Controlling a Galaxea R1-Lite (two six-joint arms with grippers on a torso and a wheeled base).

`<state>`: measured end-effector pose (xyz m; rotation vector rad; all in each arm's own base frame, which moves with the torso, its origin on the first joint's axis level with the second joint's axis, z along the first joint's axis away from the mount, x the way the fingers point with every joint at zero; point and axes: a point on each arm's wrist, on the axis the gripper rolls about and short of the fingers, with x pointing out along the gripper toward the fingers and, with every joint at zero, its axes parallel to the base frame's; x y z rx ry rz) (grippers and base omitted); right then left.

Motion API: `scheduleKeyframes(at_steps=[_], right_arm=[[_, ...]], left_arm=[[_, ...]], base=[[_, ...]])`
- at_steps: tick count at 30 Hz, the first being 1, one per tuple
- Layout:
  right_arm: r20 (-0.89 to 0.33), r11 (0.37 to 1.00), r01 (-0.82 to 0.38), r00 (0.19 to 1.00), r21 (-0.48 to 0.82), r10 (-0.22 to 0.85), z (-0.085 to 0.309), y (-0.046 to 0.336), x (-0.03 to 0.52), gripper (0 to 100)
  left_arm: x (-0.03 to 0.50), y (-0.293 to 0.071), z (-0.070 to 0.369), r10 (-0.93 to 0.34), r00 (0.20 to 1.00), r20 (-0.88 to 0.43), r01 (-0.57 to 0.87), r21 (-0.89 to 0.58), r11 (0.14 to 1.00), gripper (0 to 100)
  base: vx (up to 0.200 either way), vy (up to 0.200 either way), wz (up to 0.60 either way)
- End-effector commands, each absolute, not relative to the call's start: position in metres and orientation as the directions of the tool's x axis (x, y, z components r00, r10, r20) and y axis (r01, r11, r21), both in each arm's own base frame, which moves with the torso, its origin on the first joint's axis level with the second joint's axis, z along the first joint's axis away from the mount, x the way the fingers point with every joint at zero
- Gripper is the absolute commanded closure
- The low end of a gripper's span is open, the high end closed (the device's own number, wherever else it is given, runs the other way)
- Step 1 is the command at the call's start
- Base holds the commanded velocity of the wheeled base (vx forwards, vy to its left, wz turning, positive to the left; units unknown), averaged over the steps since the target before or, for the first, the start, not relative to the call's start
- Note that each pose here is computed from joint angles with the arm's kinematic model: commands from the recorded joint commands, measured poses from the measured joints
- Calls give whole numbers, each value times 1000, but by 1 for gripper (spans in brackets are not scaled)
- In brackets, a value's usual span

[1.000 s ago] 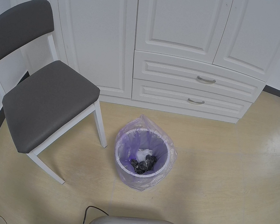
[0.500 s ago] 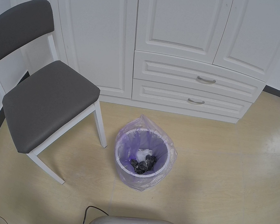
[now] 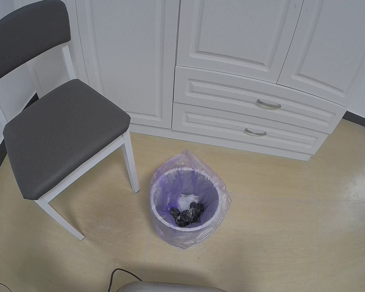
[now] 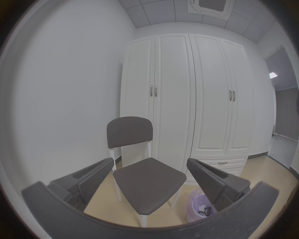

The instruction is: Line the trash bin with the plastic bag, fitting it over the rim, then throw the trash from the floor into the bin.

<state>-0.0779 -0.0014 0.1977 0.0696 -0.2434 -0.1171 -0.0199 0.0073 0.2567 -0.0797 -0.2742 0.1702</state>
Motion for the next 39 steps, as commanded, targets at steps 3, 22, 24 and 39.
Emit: scheduleKeyframes(at_steps=[3,22,24,39], right_arm=[[336,987,127,930,94,-151,193,-4,-99,0],[428,968,228,868,107,-252,214,-6,-121,0],[442,968,225,861,110,-250,217,-6,-124,0],[539,990,139,833,13,-124,219,-3,-117,0]], left_arm=[[-45,9,260,194,922,334,-163,-119,979,0],[-93,8,210,229,921,316,-205,-109,973,0],[-97,7,201,223,923,313,-200,-105,974,0],[-88,3,189,121,925,360,-110,-52,993,0]], base=[[0,0,0],[0,0,0],[0,0,0],[0,0,0]])
